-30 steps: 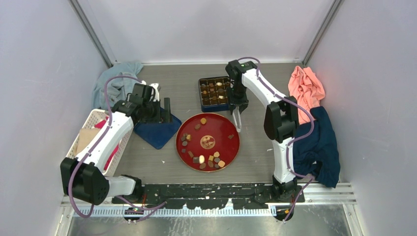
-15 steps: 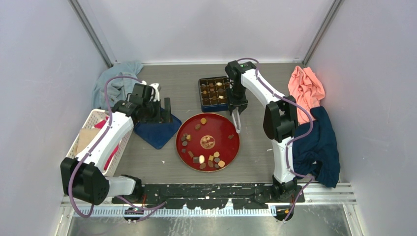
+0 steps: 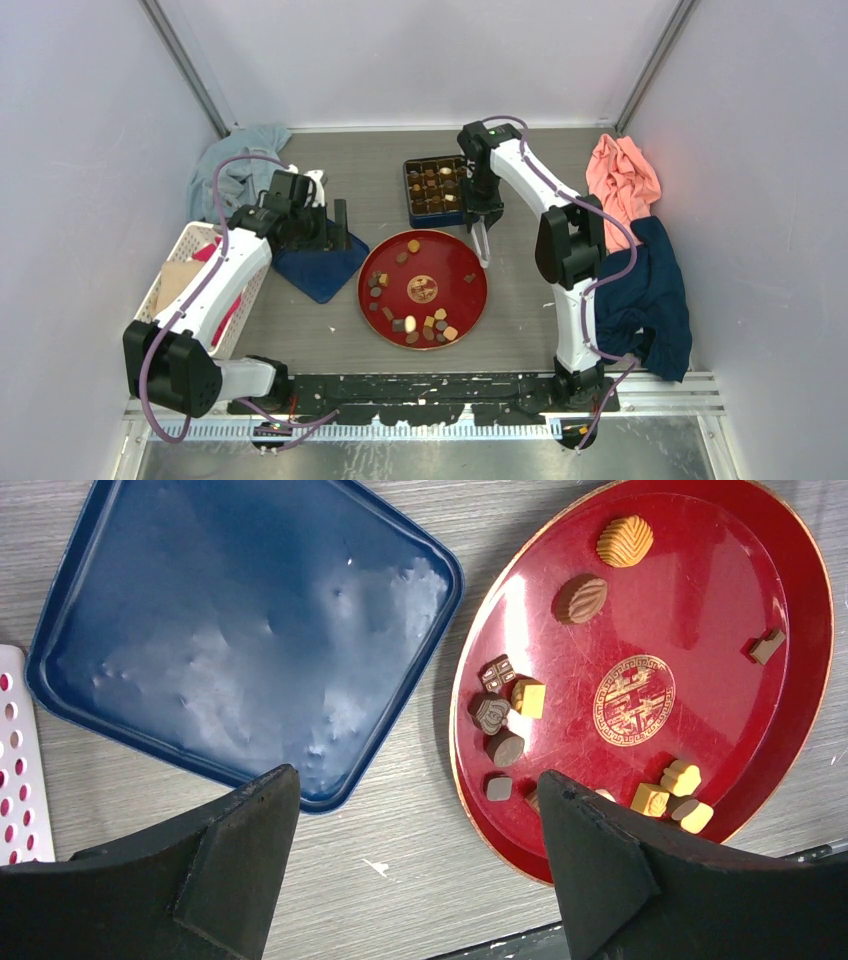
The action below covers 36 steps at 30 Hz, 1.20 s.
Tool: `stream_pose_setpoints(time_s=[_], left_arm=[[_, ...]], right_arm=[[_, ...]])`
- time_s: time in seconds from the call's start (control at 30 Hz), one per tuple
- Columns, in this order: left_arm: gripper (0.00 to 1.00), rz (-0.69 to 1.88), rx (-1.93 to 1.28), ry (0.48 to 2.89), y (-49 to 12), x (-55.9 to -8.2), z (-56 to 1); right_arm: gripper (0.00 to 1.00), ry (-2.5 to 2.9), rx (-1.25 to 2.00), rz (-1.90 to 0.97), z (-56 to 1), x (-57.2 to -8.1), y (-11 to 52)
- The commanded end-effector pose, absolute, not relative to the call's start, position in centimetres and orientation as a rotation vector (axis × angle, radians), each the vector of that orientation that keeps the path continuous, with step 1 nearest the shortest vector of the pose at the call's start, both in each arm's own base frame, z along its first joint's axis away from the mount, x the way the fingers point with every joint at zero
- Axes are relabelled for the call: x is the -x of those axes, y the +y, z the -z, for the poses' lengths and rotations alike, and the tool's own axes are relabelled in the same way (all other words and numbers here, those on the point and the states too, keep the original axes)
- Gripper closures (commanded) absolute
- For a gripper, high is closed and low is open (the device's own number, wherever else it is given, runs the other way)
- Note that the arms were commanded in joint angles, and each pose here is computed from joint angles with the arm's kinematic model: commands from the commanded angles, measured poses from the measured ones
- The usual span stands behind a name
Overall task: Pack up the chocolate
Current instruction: Place the fake chocolate in the packing box, then pick up the fake chocolate from the plate.
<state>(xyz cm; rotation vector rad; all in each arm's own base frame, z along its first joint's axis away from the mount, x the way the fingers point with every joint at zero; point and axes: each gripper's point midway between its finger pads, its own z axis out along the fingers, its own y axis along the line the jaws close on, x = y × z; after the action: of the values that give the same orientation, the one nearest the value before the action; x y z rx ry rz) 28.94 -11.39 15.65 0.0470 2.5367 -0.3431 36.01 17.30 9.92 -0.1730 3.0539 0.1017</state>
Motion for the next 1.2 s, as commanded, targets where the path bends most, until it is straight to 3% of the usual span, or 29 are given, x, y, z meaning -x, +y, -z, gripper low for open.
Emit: stream_pose_setpoints(time_s=[0.0,0.63,1.17], left_arm=[[0.11,0.364,-0.067,2.462,-11.5,-29.6,-17.0],[0.11,0.364,-0.077,2.462,-11.5,-29.3,-16.8],[0.11,0.329,-0.086,2.467,-11.0,-29.1,-16.7]], right_arm=[[0.67,2.982,0.181,-0.127,-12.1,-37.3,17.6],[0.64,2.982,0.133,-0.151,-12.1,-38.3,17.9],[0.5,2.985,0.122,-0.137,-11.6,-38.7,17.7]])
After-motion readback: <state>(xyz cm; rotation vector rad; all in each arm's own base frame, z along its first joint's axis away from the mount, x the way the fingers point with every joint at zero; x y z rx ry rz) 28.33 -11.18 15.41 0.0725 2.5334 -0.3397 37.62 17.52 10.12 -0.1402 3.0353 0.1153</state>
